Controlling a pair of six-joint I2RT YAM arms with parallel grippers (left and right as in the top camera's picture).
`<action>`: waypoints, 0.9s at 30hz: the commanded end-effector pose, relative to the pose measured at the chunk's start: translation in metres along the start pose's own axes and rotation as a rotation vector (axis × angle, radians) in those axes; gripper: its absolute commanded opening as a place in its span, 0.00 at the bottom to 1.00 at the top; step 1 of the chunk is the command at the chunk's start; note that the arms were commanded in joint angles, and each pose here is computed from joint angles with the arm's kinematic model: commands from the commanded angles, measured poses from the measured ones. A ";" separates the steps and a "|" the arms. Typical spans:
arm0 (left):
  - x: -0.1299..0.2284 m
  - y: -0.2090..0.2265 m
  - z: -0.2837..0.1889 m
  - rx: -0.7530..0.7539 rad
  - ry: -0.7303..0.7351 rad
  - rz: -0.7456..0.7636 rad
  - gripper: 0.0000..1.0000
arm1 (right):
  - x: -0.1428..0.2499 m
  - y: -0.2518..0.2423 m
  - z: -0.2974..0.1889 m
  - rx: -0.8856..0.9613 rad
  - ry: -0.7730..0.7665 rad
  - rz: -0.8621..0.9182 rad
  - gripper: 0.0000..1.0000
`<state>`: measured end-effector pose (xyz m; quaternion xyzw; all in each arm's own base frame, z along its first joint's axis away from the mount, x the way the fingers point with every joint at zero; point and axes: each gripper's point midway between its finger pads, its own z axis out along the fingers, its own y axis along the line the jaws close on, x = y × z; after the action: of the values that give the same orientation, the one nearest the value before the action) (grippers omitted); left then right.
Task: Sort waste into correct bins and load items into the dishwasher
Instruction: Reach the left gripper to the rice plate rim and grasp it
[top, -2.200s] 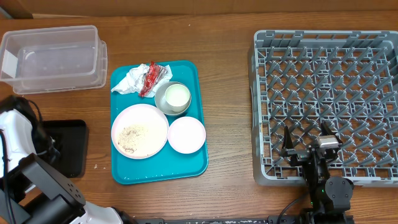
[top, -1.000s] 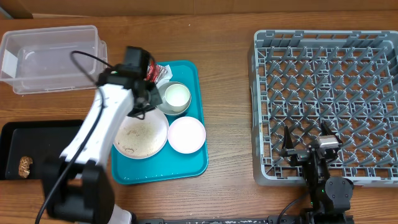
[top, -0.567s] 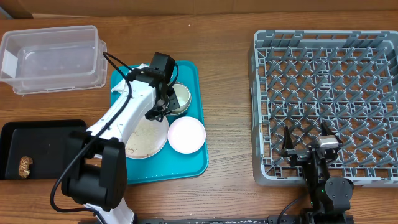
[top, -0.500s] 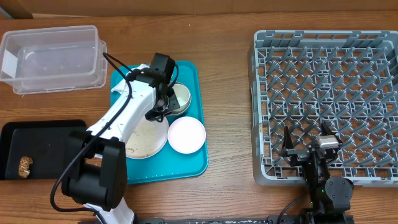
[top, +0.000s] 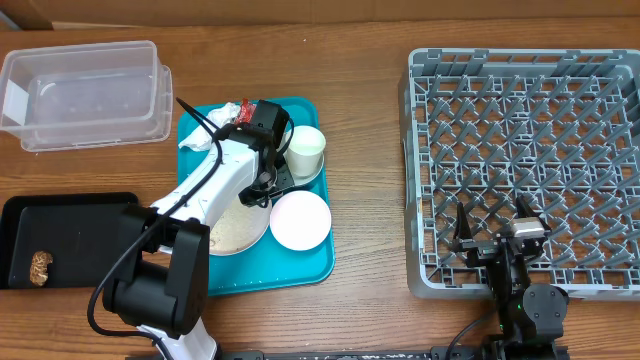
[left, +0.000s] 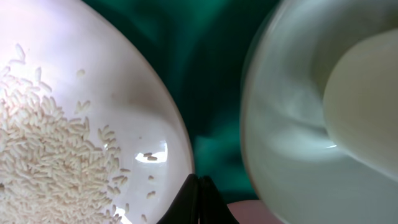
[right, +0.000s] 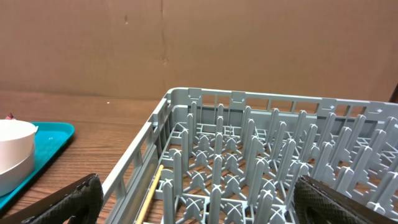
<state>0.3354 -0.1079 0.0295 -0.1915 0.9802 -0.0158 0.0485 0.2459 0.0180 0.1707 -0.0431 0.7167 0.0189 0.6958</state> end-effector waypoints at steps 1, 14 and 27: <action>0.001 0.001 0.005 -0.007 0.003 -0.018 0.04 | 0.001 0.000 0.000 -0.001 -0.008 0.007 1.00; 0.055 0.000 0.000 -0.034 0.193 0.057 0.04 | 0.001 0.000 0.000 -0.001 -0.008 0.007 1.00; 0.012 0.040 -0.007 -0.210 -0.014 0.063 0.28 | 0.001 0.000 0.000 -0.001 -0.008 0.007 1.00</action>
<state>0.3097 -0.0928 0.0293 -0.1718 0.9833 0.0557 0.0208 0.2459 0.0180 0.1705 -0.0429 0.7170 0.0187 0.6955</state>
